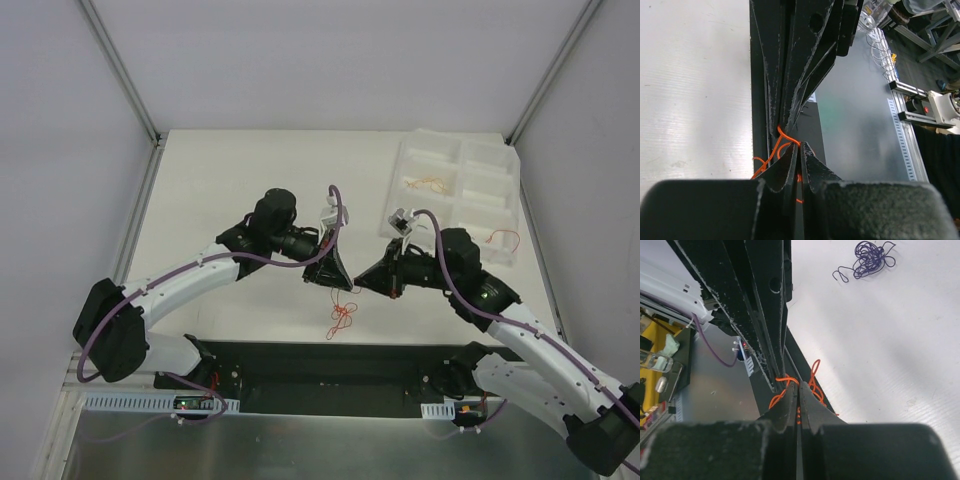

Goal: Untangle the cables

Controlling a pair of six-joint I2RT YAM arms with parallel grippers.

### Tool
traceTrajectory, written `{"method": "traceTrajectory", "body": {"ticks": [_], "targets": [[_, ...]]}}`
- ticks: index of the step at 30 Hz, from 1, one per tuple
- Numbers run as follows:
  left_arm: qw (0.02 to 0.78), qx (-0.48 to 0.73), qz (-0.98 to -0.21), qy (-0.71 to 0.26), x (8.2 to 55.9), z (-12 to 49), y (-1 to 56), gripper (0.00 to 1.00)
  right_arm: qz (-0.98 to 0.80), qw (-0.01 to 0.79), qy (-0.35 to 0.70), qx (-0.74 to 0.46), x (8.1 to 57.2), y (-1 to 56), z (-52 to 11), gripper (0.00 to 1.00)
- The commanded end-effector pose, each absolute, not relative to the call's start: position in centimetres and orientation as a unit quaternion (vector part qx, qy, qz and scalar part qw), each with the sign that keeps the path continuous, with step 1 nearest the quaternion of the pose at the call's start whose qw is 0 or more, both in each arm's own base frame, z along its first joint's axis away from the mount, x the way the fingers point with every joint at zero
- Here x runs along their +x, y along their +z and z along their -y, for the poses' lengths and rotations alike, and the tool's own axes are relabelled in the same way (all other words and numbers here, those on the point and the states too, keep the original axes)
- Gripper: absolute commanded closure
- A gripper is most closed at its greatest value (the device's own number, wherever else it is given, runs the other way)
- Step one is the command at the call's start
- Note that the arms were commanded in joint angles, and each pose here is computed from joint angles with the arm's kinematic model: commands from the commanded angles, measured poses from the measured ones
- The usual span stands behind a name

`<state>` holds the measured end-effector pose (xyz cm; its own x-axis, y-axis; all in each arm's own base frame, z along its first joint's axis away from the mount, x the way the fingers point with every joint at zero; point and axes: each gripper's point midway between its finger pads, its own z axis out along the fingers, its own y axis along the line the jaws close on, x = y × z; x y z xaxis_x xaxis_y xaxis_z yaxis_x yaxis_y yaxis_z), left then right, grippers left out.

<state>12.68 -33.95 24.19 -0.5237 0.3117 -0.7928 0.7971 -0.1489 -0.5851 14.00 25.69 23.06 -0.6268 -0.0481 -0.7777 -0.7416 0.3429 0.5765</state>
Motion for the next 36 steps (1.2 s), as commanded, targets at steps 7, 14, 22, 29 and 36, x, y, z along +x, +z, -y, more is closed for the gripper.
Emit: {"method": "traceTrajectory", "body": {"ticks": [7, 14, 22, 29, 36], "targets": [[0.213, 0.476, -0.572, -0.633, 10.3, 33.4, 28.6, 1.00, -0.729, 0.478, 0.427, -0.239, 16.6, 22.8, -27.2, 0.87], [0.208, 0.474, -0.572, -0.637, 9.6, 33.0, 28.8, 1.00, -0.696, 0.525, 0.442, -0.211, 17.1, 23.1, -28.4, 0.69], [0.223, 0.466, -0.577, -0.633, 9.8, 32.9, 29.4, 1.00, -0.685, 0.529, 0.442, -0.235, 15.5, 23.1, -27.5, 0.51], [0.223, 0.451, -0.558, -0.660, 9.4, 33.1, 31.6, 1.00, -0.655, 0.527, 0.485, -0.244, 13.3, 23.6, -26.7, 0.38], [0.220, 0.442, -0.543, -0.679, 9.0, 33.1, 32.9, 1.00, -0.614, 0.558, 0.523, -0.197, 14.0, 27.0, -26.9, 0.37]]}}
